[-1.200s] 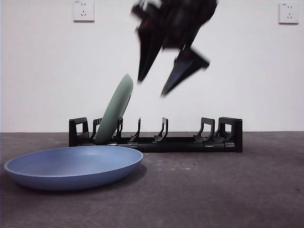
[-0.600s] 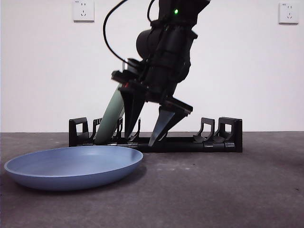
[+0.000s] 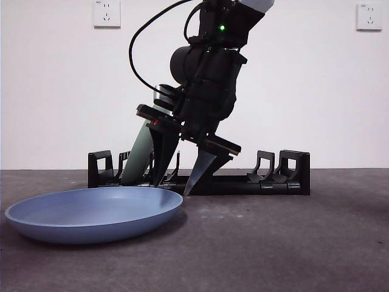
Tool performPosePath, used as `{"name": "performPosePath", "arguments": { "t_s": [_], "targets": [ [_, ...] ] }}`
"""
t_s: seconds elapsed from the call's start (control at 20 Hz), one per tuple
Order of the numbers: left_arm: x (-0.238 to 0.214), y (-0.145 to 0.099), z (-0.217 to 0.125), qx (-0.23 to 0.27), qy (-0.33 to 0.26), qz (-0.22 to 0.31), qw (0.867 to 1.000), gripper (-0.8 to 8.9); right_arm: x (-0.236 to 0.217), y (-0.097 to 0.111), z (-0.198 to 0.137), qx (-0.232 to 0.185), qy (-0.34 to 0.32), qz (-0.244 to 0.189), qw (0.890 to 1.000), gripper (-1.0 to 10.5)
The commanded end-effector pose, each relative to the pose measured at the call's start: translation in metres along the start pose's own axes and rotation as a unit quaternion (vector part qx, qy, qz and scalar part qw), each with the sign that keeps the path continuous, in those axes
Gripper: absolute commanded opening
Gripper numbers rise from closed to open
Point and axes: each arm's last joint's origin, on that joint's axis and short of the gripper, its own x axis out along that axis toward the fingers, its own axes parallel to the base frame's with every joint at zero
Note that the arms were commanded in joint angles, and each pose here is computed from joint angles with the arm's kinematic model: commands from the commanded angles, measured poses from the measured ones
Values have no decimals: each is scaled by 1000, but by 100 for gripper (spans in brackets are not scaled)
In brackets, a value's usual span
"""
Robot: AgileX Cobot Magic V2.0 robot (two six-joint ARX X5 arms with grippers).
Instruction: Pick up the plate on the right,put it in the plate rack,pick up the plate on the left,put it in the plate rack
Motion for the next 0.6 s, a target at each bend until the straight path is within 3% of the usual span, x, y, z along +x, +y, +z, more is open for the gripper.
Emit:
{"name": "performPosePath", "arguments": {
  "t_s": [0.05,0.25,0.35,0.6],
  "targets": [
    [0,-1,0,8,-1,-2,1000,377,17,-2,-4,10,22,-1,1000,280],
    [0,-2,1,12,-4,-8,1000,377,20,-2,-4,12,24,-1,1000,276],
    [1,-2,1,15,-5,-12,1000,377,20,-2,-4,17,24,-1,1000,181],
    [1,-4,2,21,-8,-20,1000,377,29,-4,-6,26,36,5,999,176]
  ]
}}
